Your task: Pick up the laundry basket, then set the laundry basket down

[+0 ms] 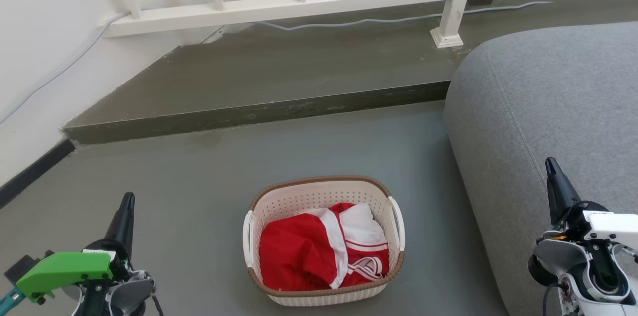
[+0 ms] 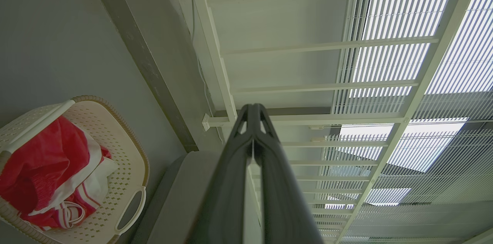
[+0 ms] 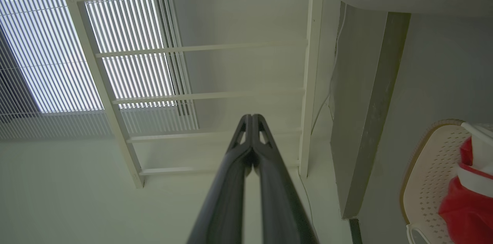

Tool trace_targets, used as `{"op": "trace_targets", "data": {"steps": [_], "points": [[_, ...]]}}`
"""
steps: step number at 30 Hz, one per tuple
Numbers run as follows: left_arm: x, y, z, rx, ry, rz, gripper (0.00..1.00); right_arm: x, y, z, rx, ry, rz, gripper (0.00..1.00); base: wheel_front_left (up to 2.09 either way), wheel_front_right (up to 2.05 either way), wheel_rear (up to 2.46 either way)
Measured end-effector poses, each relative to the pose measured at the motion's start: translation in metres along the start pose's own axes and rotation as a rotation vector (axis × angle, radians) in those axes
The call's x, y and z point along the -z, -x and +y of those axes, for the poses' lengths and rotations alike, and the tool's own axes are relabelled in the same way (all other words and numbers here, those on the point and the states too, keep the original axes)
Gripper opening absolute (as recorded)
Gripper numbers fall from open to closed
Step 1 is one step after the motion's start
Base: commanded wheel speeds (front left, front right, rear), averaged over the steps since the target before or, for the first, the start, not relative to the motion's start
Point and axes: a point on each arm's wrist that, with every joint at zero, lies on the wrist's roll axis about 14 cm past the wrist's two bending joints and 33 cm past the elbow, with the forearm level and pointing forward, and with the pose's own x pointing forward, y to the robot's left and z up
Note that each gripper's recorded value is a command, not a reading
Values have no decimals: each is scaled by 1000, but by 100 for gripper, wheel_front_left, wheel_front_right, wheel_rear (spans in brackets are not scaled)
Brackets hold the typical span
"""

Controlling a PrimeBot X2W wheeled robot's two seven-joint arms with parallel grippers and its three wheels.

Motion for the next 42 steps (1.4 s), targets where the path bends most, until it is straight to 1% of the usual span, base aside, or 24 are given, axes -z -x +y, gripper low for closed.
{"op": "trace_targets", "data": {"steps": [42], "points": [[0,0,0,0,0,2,0,0,0,0,-1,2,-1,0,0,0,0]]}}
